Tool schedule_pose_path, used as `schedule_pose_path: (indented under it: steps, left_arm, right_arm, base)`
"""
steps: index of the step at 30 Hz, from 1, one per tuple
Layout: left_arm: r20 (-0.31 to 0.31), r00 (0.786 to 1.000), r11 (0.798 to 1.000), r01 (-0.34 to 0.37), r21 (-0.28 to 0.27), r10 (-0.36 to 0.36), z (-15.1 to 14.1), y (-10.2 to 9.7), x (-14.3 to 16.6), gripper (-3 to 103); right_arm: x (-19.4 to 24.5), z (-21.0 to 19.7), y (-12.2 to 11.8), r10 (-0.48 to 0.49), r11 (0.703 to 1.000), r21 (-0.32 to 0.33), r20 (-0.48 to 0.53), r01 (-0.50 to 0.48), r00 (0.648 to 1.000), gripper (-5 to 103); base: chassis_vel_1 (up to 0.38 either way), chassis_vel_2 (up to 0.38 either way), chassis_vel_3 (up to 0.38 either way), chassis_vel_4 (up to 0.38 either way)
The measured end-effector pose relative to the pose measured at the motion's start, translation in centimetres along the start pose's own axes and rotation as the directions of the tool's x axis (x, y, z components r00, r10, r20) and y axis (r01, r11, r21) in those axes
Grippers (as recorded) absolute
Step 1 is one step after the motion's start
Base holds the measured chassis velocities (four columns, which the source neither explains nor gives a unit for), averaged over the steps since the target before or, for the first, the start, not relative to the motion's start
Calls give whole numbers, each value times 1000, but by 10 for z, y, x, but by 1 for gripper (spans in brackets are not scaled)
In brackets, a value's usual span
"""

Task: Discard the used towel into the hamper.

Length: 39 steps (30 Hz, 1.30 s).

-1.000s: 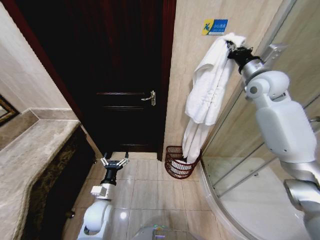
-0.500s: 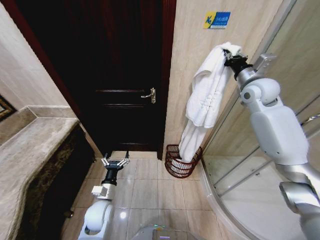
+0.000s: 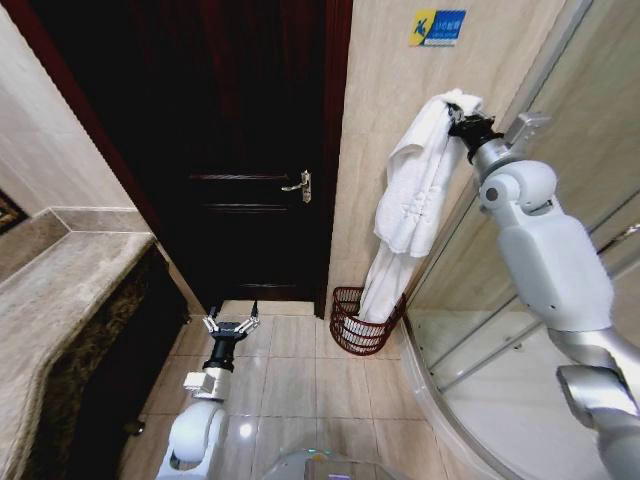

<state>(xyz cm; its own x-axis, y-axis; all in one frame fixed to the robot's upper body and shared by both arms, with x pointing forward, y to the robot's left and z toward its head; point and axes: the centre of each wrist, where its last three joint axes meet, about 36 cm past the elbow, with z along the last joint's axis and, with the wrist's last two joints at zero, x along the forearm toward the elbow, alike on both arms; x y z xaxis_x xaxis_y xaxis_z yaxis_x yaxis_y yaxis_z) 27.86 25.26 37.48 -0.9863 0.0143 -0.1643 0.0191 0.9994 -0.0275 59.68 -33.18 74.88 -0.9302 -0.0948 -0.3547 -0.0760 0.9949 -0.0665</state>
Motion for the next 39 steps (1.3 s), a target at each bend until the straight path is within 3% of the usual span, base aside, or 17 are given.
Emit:
schedule_pose_path:
  steps: [39]
  left_arm:
    - [15, 1000, 1000, -5, 5, 5, -3, -4, 8, 100]
  right_arm:
    - [-15, 36, -4, 40, 999, 12, -69, -40, 997, 6]
  base:
    - [0, 0, 0, 0]
